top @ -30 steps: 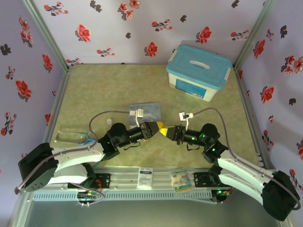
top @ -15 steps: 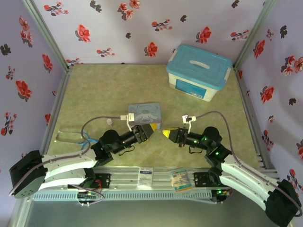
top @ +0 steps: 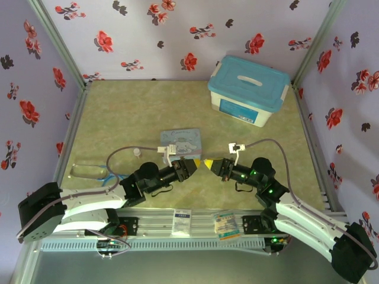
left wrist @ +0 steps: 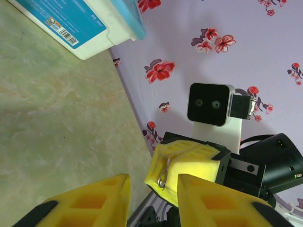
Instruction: Unlock the padlock with the key
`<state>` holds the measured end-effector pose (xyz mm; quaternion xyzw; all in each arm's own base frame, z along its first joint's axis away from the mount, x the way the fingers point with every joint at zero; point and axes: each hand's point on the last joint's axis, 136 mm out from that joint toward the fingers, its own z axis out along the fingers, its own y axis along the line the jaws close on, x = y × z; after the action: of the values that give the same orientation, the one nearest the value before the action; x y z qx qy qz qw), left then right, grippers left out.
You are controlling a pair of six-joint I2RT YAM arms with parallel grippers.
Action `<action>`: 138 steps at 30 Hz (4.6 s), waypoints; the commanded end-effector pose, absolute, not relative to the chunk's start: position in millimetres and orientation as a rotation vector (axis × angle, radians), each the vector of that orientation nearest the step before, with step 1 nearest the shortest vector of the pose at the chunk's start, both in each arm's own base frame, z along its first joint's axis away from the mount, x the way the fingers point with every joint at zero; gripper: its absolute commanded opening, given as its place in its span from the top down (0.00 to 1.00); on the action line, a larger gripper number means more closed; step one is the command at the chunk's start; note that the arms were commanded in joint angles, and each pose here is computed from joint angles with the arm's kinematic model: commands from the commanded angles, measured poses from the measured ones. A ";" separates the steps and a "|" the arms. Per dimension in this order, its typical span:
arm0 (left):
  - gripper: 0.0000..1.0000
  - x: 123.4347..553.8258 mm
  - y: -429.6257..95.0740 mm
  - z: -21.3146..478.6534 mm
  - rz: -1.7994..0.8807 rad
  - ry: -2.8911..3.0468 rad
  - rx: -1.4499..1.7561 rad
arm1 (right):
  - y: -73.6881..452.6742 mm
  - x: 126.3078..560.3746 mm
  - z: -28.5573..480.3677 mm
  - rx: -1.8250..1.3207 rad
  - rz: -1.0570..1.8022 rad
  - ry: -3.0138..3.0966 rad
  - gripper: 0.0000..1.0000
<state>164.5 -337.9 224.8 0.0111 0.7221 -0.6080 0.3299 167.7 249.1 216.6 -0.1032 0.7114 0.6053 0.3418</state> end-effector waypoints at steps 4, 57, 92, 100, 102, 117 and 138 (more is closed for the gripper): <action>0.65 167.0 -343.3 237.7 -1.581 1.858 0.043 | 248.9 171.4 221.9 -0.271 1.558 1.826 1.00; 1.00 151.4 -334.4 273.3 -1.666 1.946 0.368 | 267.5 144.9 262.8 -0.403 1.958 1.670 0.38; 1.00 153.4 -339.5 271.6 -1.712 1.936 0.347 | 260.9 144.4 250.2 -0.394 1.847 1.706 1.00; 0.00 163.4 -320.6 293.2 -1.637 1.837 0.247 | 254.6 161.7 211.7 -0.303 1.650 1.877 1.00; 0.00 172.7 -311.1 282.6 -1.555 1.848 0.157 | 248.2 171.0 199.6 -0.225 1.584 1.912 1.00; 0.10 221.1 -255.6 124.2 -1.013 2.149 -0.199 | 182.9 207.2 91.3 0.399 1.106 2.156 1.00; 0.27 221.9 -288.5 48.5 -0.898 2.490 0.061 | 182.9 204.5 79.6 0.396 1.106 2.173 1.00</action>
<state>226.0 -285.6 54.7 -0.0020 0.9029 -0.3445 0.2571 203.8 184.7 78.8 0.1462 0.8375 0.4182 0.3197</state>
